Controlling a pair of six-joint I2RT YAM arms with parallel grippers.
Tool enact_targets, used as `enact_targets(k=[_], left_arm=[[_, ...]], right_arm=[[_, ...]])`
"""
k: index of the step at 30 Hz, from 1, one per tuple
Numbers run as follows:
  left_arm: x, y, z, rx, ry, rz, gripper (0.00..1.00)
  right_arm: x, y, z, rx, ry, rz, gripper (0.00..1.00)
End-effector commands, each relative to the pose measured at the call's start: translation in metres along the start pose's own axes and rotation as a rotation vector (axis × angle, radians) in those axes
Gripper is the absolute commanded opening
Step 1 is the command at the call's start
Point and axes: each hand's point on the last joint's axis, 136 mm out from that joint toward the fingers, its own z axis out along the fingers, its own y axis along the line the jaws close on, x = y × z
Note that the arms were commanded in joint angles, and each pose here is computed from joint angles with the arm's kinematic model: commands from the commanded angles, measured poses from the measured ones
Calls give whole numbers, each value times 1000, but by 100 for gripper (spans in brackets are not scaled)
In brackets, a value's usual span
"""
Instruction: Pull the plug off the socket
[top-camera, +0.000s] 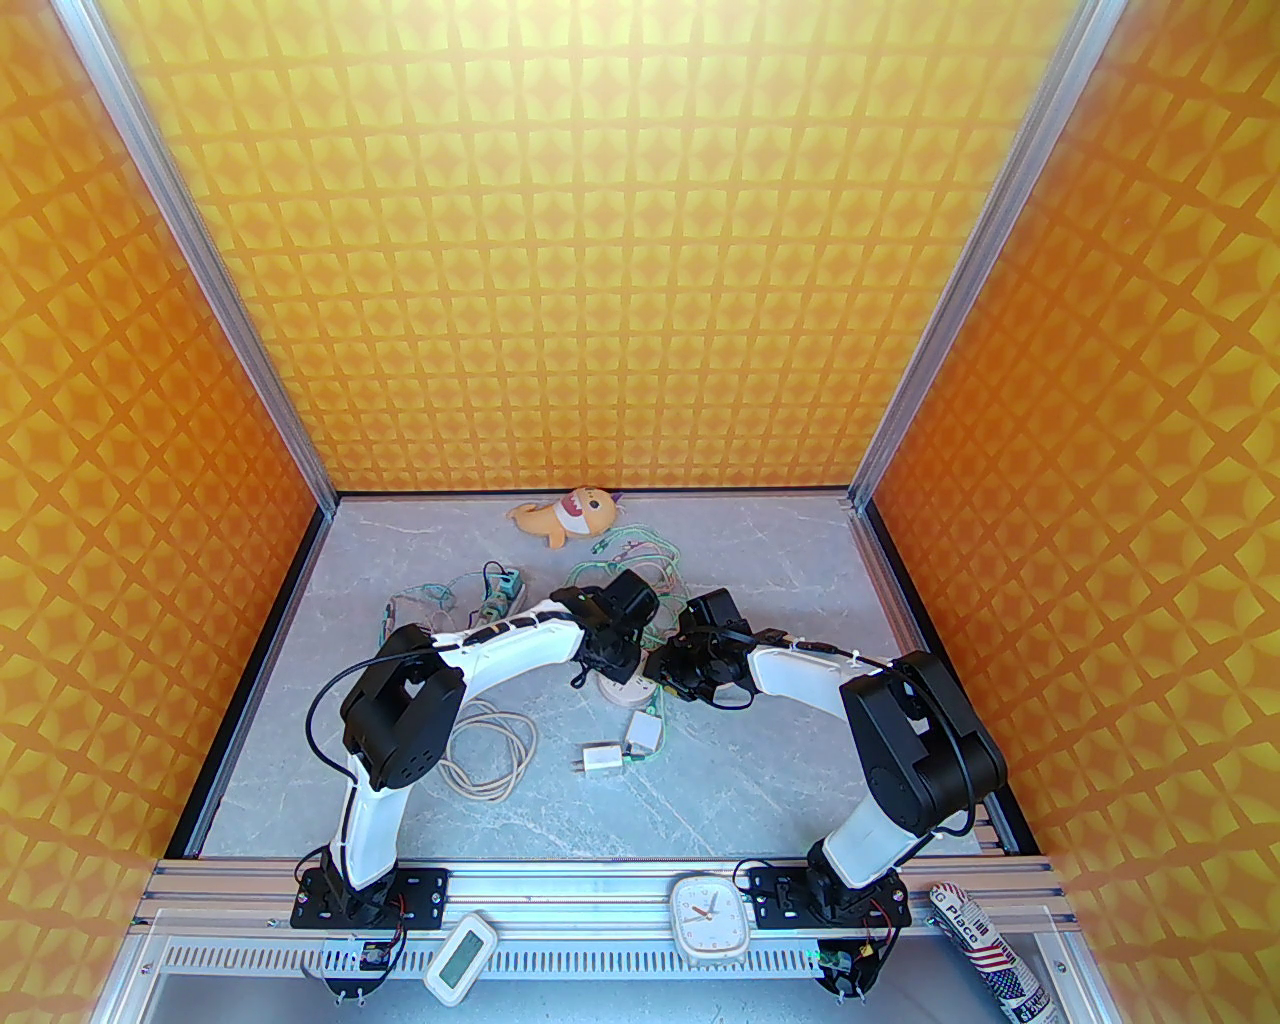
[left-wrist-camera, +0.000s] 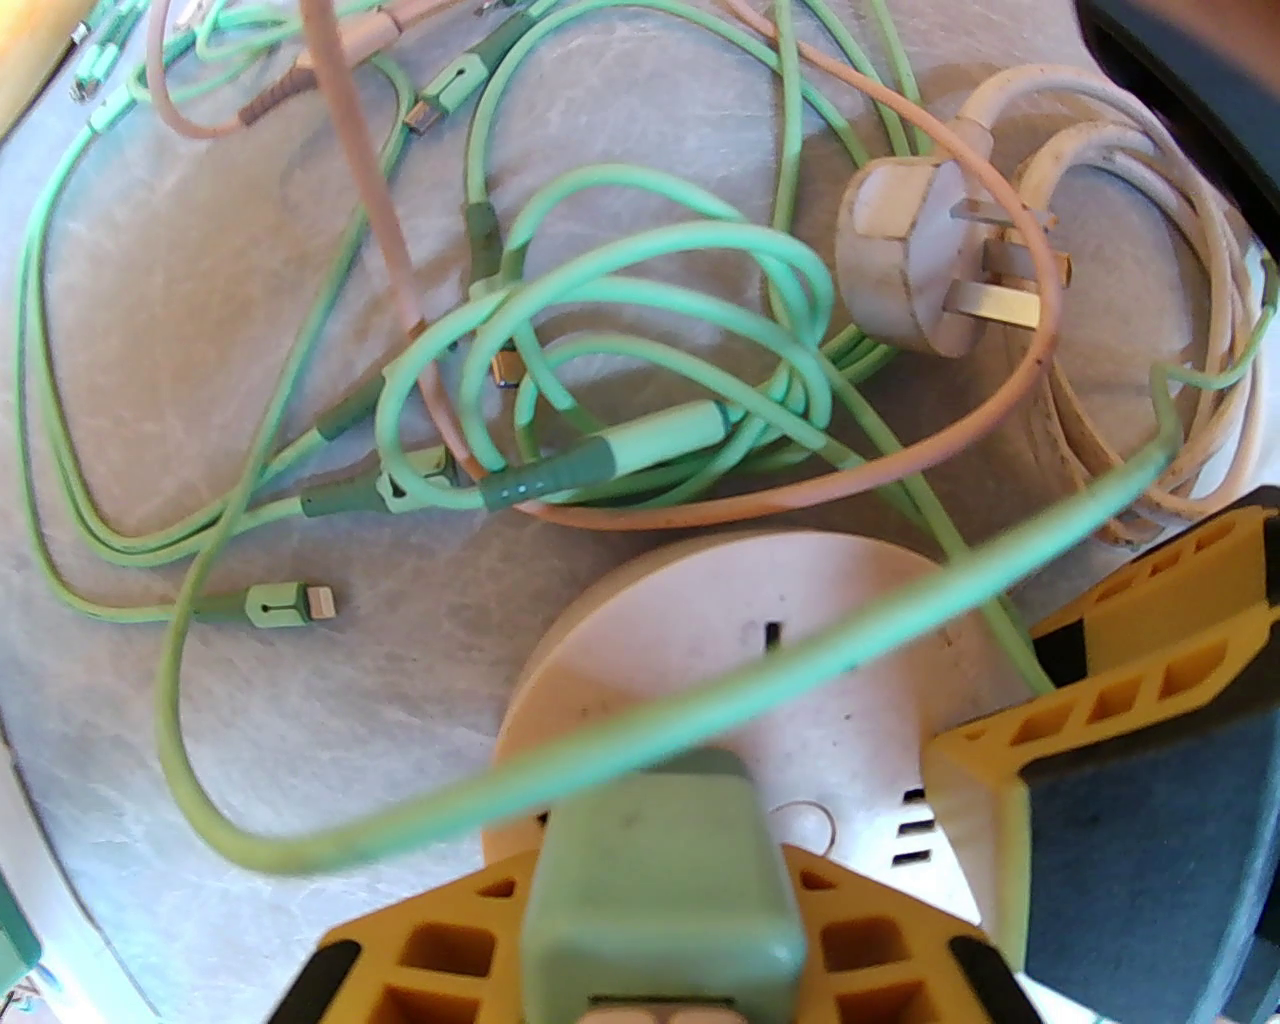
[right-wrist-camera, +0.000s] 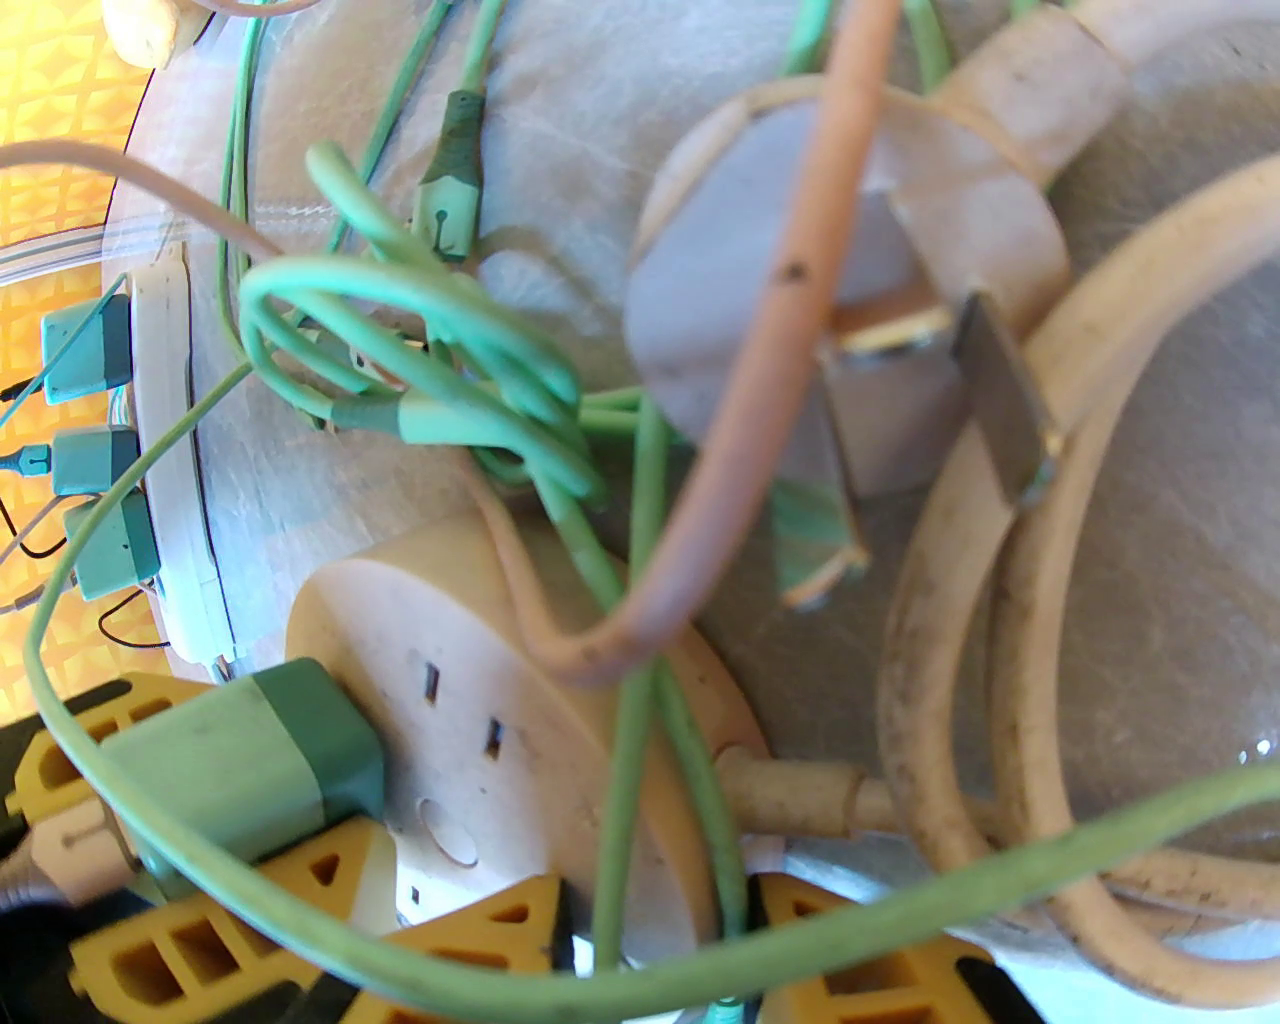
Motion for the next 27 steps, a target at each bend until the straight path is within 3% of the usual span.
enact_targets(k=[1, 16, 27], left_arm=[[-11, -12, -28, 72, -11, -18, 16], [17, -32, -3, -55, 64, 155, 16], [-2, -25, -28, 55, 8, 15, 16]], right_arm=[[45, -111, 6, 429, 100, 96, 31], [48, -113, 4, 450, 104, 81, 31], [52, -117, 4, 466, 116, 70, 30]])
